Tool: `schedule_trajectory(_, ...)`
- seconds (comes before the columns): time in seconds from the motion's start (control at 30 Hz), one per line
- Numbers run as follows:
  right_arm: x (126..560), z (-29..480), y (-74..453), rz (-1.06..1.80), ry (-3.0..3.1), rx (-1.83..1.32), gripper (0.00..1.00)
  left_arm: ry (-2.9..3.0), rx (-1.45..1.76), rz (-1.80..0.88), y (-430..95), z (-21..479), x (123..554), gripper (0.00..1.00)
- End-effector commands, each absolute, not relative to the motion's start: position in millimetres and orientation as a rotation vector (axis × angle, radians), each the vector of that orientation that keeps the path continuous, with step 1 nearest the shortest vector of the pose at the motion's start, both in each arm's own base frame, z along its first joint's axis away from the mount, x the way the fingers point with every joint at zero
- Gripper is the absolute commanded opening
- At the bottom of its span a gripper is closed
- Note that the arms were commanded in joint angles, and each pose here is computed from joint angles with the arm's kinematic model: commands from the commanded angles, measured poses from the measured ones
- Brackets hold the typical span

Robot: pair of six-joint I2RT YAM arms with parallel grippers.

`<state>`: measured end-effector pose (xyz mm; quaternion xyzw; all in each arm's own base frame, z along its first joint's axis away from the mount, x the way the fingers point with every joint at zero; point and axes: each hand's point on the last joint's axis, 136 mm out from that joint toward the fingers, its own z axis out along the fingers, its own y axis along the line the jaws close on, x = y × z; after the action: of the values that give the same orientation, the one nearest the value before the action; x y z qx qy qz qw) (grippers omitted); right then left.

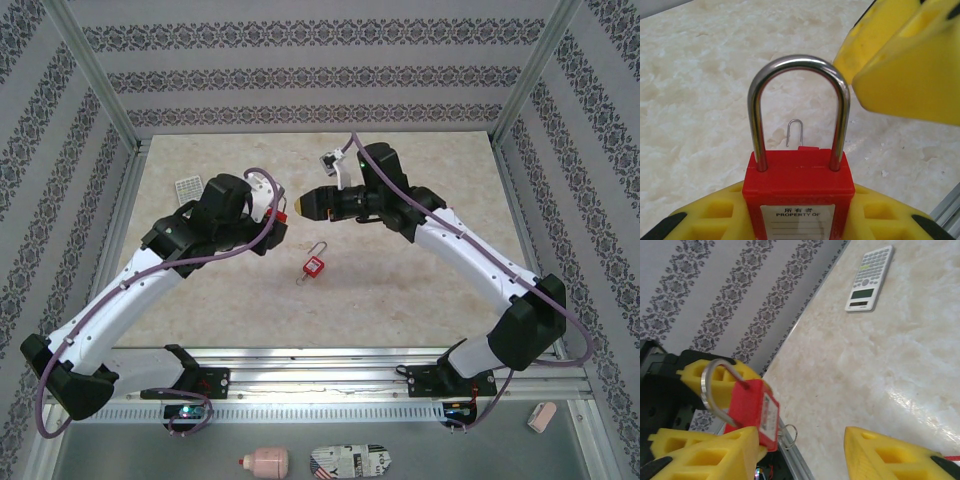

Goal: Unlock with the key

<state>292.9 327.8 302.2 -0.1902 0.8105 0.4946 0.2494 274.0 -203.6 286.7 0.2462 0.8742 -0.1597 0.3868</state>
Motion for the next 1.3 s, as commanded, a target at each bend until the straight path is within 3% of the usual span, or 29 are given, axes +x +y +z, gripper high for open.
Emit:
schedule_trajectory(0.0, 292.7, 323.6, 329.3, 1.352, 2.128, -0.533, 0.48, 2.195, 0.647, -0.381, -203.7, 290.0, 273.6, 0.0)
schedule_trajectory(0.67, 279.1, 330.0, 340.1, 1.48, 2.078, -0.552, 0.46, 2.219, 0.688, -0.421, -221.2, 272.2, 272.5, 0.0)
schedule_trajectory(1.0, 275.7, 311.0, 354.1, 1.496, 2.123, -0.558, 0.4, 2.2, 0.707, -0.475, -228.6, 276.8, 269.0, 0.0)
schedule_trajectory(1.1, 277.3, 312.2, 357.1, 1.511, 2.119, -0.55, 0.3, 2.208, 0.716, -0.467, -229.8, 272.5, 267.9, 0.0)
schedule_trajectory(1.17, 279.0, 314.3, 356.9, 1.506, 2.123, -0.537, 0.13, 2.211, 0.711, -0.456, -228.5, 269.1, 268.4, 0.0)
schedule_trajectory(1.27, 281.7, 318.1, 353.9, 1.497, 2.135, -0.504, 0.0, 2.193, 0.693, -0.424, -222.8, 264.9, 269.5, 0.0)
